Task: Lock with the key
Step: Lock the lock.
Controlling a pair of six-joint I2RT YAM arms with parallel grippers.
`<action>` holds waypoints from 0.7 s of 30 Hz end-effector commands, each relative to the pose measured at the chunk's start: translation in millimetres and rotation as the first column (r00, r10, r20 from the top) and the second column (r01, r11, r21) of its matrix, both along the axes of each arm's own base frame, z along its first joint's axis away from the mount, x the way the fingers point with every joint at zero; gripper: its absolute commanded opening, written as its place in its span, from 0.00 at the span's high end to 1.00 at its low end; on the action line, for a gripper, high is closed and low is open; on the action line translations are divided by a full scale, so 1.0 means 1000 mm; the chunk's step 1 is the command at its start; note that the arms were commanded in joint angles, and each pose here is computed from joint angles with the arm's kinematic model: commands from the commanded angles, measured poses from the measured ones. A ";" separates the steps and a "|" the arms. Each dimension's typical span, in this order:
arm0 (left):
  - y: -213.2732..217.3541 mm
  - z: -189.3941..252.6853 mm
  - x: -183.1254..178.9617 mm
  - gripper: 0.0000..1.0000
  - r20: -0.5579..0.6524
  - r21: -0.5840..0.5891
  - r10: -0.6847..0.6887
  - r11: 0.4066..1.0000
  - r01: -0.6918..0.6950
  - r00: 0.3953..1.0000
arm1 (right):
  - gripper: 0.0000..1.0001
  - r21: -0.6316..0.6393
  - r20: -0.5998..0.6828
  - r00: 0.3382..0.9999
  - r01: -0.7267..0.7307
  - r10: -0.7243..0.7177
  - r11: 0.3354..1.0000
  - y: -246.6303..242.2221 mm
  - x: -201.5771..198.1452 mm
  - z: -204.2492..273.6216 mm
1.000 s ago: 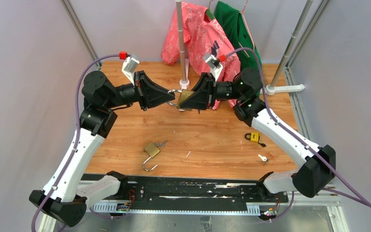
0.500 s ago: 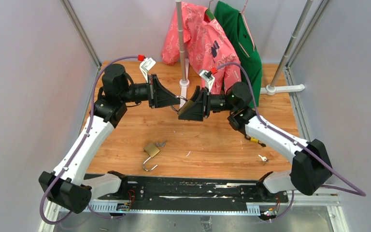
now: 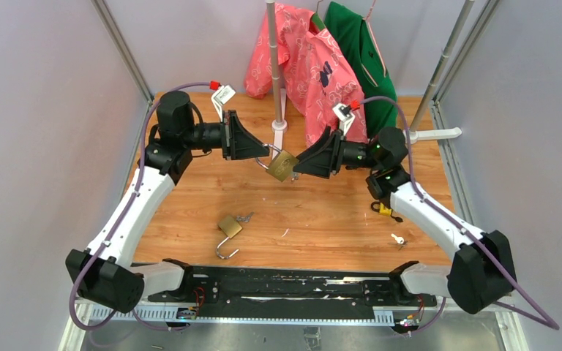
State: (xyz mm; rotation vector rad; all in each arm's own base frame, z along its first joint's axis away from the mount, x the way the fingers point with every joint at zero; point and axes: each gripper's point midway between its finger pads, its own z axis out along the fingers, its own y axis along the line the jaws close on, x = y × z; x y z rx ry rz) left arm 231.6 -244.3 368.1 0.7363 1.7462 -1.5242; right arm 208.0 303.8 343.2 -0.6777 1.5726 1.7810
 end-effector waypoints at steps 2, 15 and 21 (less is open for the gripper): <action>0.001 0.032 -0.010 1.00 0.111 -0.034 -0.067 0.997 0.071 0.992 | 0.30 -0.052 0.040 0.999 0.006 -0.003 0.999 -0.016 -0.001 -0.011; -0.001 0.036 -0.004 1.00 0.108 -0.044 -0.066 0.996 0.071 0.992 | 0.63 -0.070 0.016 0.997 -0.075 0.077 0.995 -0.010 -0.002 -0.037; -0.001 0.035 -0.004 1.00 0.102 -0.044 -0.063 0.997 0.068 0.993 | 0.68 -0.038 0.024 0.996 -0.087 0.087 0.996 -0.008 0.000 -0.027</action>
